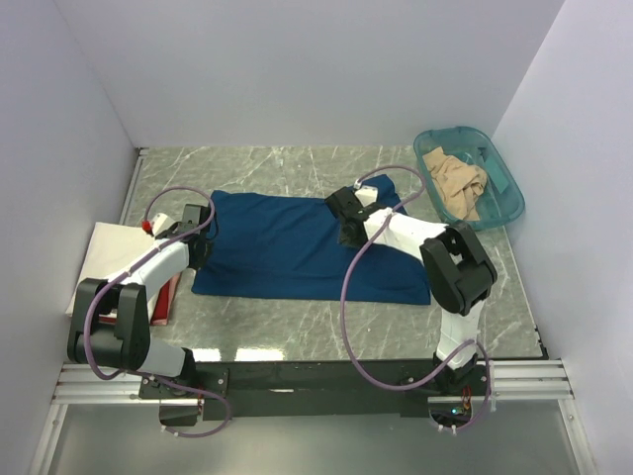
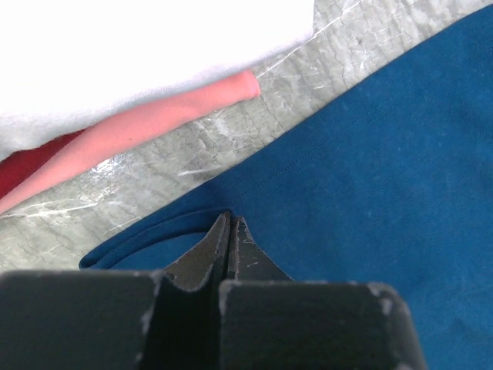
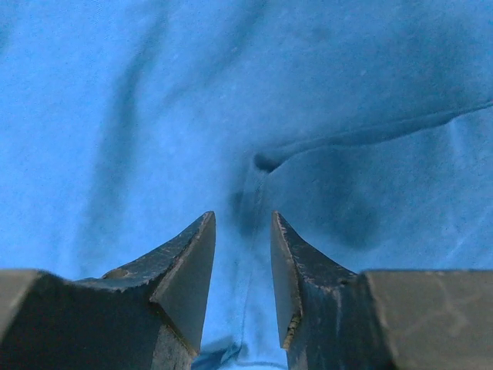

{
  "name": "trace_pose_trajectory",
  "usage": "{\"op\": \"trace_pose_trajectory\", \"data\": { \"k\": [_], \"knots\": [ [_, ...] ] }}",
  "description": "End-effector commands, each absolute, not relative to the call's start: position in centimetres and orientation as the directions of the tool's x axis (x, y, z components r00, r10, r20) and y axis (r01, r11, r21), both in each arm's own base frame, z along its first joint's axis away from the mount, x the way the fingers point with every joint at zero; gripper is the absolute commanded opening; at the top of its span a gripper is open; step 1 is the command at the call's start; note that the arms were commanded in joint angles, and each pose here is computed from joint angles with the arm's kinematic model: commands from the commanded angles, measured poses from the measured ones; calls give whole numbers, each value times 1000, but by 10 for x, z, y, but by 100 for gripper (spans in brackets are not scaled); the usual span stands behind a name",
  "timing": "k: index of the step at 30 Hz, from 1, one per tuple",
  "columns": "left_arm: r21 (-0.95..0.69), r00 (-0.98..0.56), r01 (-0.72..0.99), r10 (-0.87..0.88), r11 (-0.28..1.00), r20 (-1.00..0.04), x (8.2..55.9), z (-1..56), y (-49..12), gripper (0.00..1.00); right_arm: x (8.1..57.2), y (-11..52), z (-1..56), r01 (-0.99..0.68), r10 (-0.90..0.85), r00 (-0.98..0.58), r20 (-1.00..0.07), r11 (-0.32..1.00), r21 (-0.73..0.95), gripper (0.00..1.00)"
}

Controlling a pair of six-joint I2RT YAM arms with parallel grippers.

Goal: Fold and stack the t-shirts
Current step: Fold the tshirt

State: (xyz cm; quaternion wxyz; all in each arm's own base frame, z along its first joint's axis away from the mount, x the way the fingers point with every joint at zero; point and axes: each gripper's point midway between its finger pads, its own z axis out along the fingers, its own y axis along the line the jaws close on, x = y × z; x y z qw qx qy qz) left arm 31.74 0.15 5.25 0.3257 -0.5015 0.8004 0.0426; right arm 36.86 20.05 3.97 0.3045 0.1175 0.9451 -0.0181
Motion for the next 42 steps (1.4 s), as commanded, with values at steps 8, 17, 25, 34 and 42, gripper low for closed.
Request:
{"op": "trace_pose_trajectory", "data": {
  "k": [8, 17, 25, 34, 42],
  "knots": [
    [-291, -280, -811, -774, 507, -568, 321, 61, -2, 1, 396, 180, 48, 289, 195, -755, -627, 956, -51, 42],
    [-290, -282, -811, -774, 508, -568, 322, 62, -2, 1, 401, 182, 39, 283, 179, -766, -617, 956, -73, 41],
    [-289, -283, -812, -775, 508, -566, 321, 61, -2, 1, 399, 178, 43, 291, 182, -760, -624, 954, -76, 20],
    [-297, -272, -809, -771, 508, -576, 319, 69, 0, 1, 391, 157, 81, 343, 220, -703, -677, 938, -51, 0],
    [-310, -259, -804, -768, 508, -586, 321, 77, 1, 1, 385, 142, 110, 361, 235, -662, -711, 932, -28, 0]
  ]
}}
